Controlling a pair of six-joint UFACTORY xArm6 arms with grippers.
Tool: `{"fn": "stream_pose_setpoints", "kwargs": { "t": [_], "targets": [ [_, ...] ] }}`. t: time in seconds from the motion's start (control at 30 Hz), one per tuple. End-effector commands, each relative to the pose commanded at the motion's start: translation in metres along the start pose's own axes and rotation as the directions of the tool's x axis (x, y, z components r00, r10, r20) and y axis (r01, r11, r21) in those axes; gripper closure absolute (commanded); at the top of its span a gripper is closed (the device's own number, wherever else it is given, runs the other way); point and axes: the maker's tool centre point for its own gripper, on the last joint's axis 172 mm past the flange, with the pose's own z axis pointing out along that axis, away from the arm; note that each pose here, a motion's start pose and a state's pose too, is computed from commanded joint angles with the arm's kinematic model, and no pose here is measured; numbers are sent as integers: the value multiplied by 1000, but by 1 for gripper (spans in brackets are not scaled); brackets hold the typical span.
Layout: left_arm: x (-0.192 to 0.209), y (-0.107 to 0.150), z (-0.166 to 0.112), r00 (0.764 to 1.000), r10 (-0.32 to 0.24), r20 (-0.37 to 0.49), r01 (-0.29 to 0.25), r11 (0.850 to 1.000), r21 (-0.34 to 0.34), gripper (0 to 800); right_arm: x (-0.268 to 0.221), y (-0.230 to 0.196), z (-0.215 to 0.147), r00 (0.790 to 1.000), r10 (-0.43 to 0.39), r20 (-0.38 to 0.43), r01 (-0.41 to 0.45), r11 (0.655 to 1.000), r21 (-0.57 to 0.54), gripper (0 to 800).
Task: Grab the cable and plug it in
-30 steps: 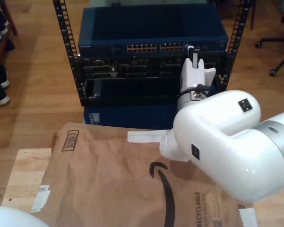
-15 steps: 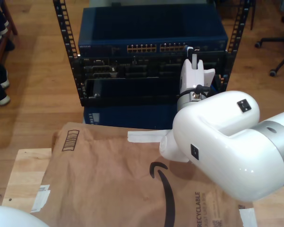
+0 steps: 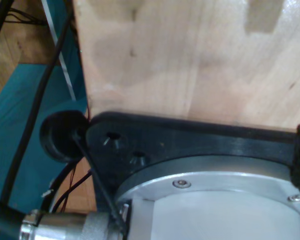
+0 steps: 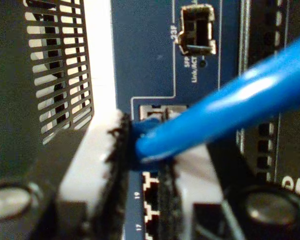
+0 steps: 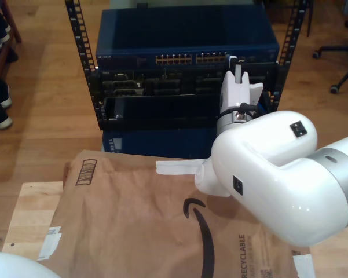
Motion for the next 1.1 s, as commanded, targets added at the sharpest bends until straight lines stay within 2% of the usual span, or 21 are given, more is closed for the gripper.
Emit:
{"fn": "stream_pose_setpoints", "kwargs": {
  "t": [1.1],
  "targets": [
    [0,0,0,1000,0,2,0,1000,0,0,4,-3,1,1000,1,-6,-1,1000,3,800]
  ]
}}
